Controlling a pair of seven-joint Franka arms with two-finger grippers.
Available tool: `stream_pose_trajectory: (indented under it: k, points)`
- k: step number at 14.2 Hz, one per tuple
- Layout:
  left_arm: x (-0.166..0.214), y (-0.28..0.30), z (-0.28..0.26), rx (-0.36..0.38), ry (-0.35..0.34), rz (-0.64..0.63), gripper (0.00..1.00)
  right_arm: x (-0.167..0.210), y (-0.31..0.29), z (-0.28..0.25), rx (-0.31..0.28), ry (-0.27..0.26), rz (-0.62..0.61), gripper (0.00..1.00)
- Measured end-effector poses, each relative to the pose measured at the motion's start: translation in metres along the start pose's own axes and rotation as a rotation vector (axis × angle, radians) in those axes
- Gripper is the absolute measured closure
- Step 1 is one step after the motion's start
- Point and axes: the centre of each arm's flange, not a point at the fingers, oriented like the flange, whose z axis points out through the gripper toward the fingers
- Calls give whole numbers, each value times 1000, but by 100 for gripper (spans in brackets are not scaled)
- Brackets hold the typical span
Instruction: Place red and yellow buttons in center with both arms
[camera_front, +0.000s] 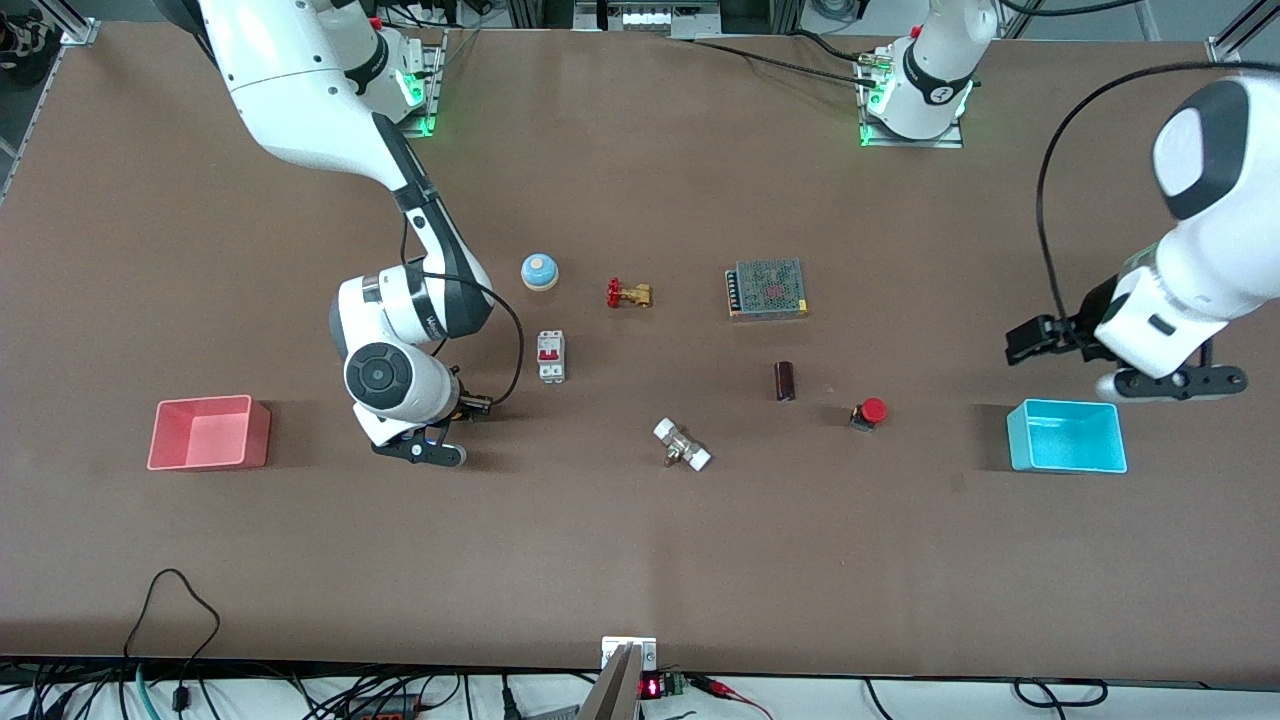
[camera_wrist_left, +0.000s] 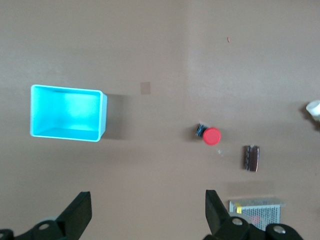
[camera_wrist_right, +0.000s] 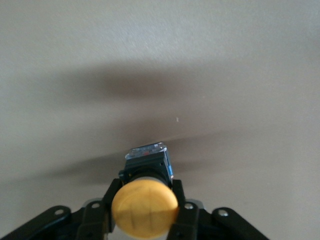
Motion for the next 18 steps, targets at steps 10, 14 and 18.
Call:
stream_pose_trajectory:
  k: [10,14,18]
  points:
    - [-33,-33,-67,24,36,82,0,-26,42,-237,121,154,54,0]
    - [-50,-36,-93,29,55,87,0,-18,102,-270,92,157,40,0]
    - [-58,-30,-97,29,59,98,0,-19,146,-307,74,160,-42,0]
